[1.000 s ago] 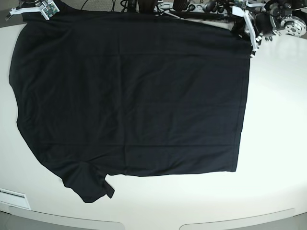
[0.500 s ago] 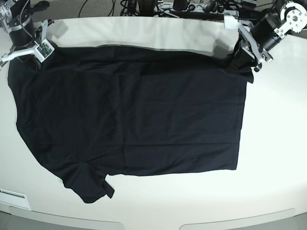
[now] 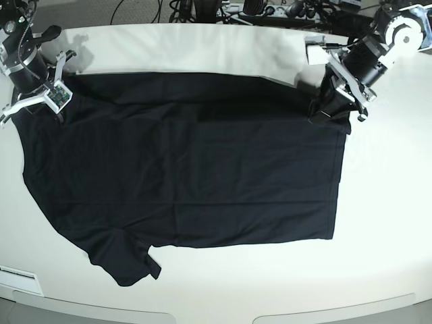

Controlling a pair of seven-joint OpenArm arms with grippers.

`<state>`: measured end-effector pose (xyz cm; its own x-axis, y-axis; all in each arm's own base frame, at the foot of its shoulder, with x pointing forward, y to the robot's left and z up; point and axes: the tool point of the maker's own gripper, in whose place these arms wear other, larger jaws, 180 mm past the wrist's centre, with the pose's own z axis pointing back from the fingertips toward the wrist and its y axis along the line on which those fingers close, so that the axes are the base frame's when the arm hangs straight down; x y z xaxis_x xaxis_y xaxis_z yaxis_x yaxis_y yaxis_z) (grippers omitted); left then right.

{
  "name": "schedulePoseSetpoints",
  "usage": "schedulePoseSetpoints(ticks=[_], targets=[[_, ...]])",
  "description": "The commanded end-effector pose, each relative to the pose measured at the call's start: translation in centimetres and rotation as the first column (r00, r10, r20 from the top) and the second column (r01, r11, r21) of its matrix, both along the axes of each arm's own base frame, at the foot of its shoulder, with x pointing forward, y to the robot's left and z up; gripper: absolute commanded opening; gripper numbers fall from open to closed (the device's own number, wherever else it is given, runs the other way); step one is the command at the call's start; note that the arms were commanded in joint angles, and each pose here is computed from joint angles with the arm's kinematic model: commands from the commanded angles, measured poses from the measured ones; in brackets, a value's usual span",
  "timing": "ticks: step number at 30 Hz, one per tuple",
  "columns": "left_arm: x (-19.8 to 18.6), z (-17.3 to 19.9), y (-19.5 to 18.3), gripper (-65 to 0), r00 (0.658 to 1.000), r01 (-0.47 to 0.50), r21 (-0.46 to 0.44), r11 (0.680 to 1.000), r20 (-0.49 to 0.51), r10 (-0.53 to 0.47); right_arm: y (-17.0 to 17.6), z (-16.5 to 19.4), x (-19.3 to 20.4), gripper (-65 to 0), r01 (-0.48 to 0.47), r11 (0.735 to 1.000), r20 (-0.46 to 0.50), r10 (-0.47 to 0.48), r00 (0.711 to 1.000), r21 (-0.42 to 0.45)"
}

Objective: Fold the T-shirt properly
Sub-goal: 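Release the shirt and regrasp its collar-side edge with both grippers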

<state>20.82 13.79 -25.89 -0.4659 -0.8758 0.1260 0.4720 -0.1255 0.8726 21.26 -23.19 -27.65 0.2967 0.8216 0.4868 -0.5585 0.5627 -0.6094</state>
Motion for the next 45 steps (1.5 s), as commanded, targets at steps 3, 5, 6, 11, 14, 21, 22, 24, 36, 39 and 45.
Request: schedulePoseSetpoints(ticks=[3,5,6,11,14,21,22,24,36,39,45], targets=[[1.1,-1.1,1.2,-65.0,0.999,-0.04,0.02,0.999,0.021,0.04,-1.1,0.5,1.3,-65.0,0.015,1.0,0.038,-0.015,0.999,-0.009],[1.3,-2.2,1.6,-65.0,0.998,-0.056,0.024,0.998,0.014,0.056,-1.4,0.2,1.6,-65.0,0.034,0.999,0.03,-0.034,0.999,0.022],[1.4,-2.7,1.6,-65.0,0.998,-0.058,0.021,0.998,0.009,0.058,-1.4,0.1,1.8,-65.0,0.037,0.999,0.025,-0.038,0.999,0.039],[1.9,-4.4,2.1,-65.0,0.995,-0.101,0.011,0.995,0.008,0.101,-2.0,0.2,2.9,-65.0,0.045,0.998,0.035,-0.046,0.998,0.037],[2.6,-4.2,2.2,-65.0,0.991,-0.127,-0.012,0.992,0.034,0.127,-2.2,0.2,3.3,-65.0,0.062,0.996,0.036,-0.064,0.997,0.07],[4.7,-2.0,2.5,-65.0,0.977,-0.167,-0.068,0.984,0.121,0.175,-2.8,1.8,4.8,-65.0,0.089,0.994,0.118,-0.096,0.988,0.064],[4.8,-1.9,2.6,-65.0,0.976,-0.169,-0.069,0.983,0.124,0.176,-2.6,1.8,4.8,-65.0,0.083,0.994,0.118,-0.091,0.989,0.075],[4.8,-2.0,2.6,-65.0,0.976,-0.176,-0.074,0.982,0.117,0.183,-2.1,1.8,4.9,-65.0,0.063,0.994,0.105,-0.073,0.992,0.094],[8.4,2.2,3.6,-38.2,0.89,-0.35,-0.411,0.842,0.136,0.436,-1.7,5.4,7.5,-30.1,0.078,0.97,0.236,-0.132,0.963,0.229],[7.7,-0.6,3.8,-38.5,0.852,-0.492,-0.478,0.728,-0.091,0.516,-0.3,5.1,7.2,-30.3,0.069,0.932,0.178,-0.14,0.974,0.355],[5.5,-2.7,2.7,-65.0,0.851,-0.514,-0.471,0.717,-0.173,0.497,-0.8,5.2,7.4,-64.7,0.096,0.927,0.183,-0.171,0.968,0.362]])
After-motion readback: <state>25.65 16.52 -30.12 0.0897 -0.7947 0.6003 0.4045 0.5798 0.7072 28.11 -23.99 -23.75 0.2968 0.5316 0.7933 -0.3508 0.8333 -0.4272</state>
